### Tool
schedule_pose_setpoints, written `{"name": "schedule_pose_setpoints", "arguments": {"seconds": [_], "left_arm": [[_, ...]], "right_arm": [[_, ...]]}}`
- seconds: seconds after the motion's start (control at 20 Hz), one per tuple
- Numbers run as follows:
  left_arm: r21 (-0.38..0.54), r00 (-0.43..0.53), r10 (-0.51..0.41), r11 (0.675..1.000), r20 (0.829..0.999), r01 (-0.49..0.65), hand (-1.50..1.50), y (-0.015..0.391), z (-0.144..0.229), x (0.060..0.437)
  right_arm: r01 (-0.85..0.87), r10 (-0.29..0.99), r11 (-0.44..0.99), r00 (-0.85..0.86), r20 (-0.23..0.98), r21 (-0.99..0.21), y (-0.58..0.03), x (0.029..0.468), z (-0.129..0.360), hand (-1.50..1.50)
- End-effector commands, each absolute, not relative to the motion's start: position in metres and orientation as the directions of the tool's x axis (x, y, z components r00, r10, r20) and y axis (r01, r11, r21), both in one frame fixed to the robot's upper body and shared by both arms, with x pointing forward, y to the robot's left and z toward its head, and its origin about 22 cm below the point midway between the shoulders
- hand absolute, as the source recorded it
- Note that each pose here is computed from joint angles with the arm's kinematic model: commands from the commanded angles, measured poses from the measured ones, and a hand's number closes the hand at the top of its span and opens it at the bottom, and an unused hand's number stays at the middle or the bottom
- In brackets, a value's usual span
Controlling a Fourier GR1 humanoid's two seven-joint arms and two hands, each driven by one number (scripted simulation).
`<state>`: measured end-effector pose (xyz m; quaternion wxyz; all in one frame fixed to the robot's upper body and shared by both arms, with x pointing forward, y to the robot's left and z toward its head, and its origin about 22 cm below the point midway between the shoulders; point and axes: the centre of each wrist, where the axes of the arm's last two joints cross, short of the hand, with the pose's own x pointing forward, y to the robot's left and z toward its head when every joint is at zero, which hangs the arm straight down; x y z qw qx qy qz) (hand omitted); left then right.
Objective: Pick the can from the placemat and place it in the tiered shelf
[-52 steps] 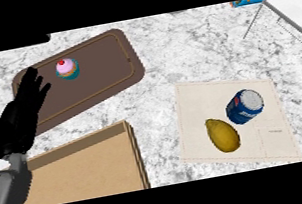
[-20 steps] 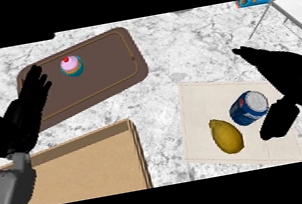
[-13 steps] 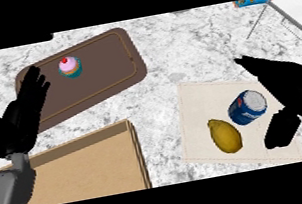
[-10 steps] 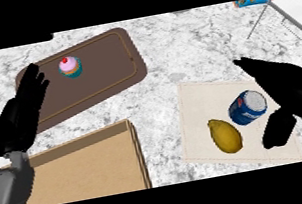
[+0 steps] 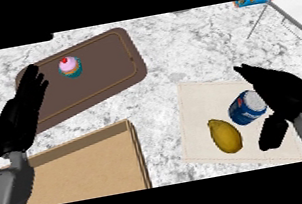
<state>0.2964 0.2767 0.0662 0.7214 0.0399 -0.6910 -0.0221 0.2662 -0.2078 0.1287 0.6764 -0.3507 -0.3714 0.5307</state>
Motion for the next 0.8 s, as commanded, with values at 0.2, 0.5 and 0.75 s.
{"name": "schedule_pose_setpoints", "arguments": {"seconds": [0.2, 0.5, 0.75], "left_arm": [[0.112, 0.032, -0.111, 0.993, 0.993, -0.029, 0.00, 0.284, 0.055, 0.288], [0.093, 0.037, -0.092, 0.995, 0.995, -0.041, 0.00, 0.263, 0.061, 0.306], [0.089, 0.044, -0.088, 0.996, 0.995, -0.027, 0.00, 0.273, 0.064, 0.310]], "right_arm": [[-0.483, 0.975, 0.182, 0.202, 0.093, -0.857, -0.195, 0.277, 0.101, -1.50], [-0.502, 0.973, 0.197, 0.202, 0.107, -0.842, -0.203, 0.281, 0.079, -1.50], [-0.523, 0.967, 0.215, 0.233, 0.105, -0.824, -0.215, 0.286, 0.067, 1.50]]}}
